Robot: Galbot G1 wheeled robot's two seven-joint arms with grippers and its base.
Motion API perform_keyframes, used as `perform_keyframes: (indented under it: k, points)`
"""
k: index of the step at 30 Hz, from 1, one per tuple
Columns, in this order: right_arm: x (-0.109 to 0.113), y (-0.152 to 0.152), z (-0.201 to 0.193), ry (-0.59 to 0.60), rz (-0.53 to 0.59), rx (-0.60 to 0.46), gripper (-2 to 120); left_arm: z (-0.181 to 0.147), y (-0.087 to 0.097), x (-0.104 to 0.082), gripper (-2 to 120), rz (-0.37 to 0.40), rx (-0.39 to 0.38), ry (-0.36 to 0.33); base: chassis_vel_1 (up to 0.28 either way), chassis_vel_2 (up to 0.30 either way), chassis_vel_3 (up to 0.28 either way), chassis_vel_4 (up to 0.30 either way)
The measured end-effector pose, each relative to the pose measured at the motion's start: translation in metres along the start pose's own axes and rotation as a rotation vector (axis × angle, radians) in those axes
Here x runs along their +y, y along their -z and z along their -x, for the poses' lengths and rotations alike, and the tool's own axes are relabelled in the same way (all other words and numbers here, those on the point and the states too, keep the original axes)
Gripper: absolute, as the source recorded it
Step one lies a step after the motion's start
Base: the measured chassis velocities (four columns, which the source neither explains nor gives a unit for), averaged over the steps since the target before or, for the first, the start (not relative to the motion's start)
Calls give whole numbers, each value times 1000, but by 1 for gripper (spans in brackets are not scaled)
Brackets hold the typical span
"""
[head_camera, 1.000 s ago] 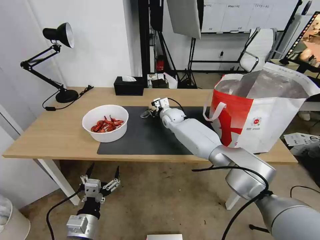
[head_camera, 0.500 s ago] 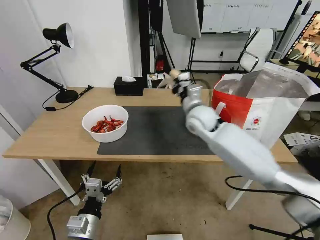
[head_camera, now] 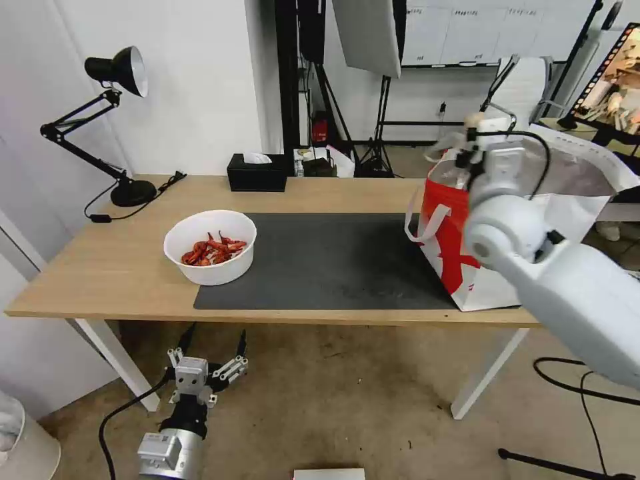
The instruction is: Pick up the trash from the table and place it into the takeout bag.
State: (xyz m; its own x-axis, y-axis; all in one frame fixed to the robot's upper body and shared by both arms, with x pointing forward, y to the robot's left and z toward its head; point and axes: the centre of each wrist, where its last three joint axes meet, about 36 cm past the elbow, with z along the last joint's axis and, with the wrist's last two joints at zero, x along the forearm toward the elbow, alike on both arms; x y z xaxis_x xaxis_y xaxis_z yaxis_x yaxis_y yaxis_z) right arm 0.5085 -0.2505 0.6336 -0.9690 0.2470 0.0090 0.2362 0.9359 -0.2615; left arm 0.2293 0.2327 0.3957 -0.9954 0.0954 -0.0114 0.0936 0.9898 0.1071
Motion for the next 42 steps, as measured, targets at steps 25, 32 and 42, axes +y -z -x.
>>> perform_keyframes:
  k: [25, 32, 42]
  points:
    - [-14, -3, -16, 12, -32, 10, 93, -8, 9, -4, 100, 7, -4, -26, 0, 0, 0, 0]
    - [-24, -12, -29, 35, 22, -26, 100, -7, 16, -4, 100, 5, -22, -23, 0, 0, 0, 0]
    - [-40, -23, -52, 184, 165, -173, 100, -8, 20, -4, 100, 8, -34, -18, 0, 0, 0, 0]
